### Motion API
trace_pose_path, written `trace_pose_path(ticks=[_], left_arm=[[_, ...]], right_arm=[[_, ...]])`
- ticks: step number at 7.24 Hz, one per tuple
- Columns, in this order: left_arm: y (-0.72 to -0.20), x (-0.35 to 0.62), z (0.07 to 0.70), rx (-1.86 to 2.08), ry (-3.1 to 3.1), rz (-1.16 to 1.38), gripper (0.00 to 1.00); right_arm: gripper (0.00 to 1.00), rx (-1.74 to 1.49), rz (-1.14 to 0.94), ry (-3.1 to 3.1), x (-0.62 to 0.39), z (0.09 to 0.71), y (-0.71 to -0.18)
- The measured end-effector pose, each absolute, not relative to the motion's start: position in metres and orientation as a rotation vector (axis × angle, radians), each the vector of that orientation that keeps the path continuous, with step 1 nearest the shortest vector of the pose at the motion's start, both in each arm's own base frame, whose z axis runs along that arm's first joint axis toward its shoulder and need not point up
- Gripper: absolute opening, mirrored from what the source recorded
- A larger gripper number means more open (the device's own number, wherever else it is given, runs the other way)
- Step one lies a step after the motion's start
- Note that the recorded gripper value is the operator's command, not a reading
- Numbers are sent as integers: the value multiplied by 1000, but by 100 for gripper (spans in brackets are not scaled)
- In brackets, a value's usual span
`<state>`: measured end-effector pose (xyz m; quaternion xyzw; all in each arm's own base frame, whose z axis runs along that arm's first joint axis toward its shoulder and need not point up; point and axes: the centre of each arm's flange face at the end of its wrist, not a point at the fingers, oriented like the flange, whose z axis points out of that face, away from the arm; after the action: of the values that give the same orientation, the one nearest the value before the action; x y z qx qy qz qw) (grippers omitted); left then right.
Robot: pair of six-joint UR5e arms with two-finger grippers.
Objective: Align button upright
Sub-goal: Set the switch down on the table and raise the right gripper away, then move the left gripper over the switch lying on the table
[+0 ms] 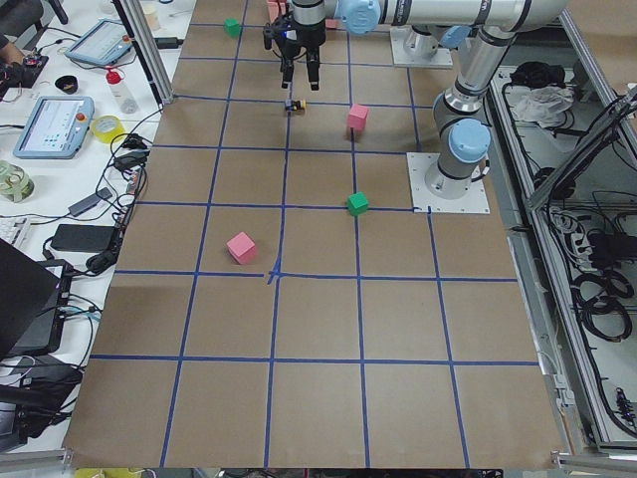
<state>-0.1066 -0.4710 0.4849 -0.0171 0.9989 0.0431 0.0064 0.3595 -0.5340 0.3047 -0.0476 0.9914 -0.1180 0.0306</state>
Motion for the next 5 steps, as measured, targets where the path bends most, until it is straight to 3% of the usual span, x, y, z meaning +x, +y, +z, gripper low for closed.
trace_pose_path(ticks=[2, 5], left_arm=[[-476, -102, 487, -68, 3127, 96, 100], [-487, -109, 465, -62, 3143, 106, 100]], right_arm=[[100, -112, -271, 3047, 285, 385, -538], [100, -65, -161, 3091, 194, 498, -498]])
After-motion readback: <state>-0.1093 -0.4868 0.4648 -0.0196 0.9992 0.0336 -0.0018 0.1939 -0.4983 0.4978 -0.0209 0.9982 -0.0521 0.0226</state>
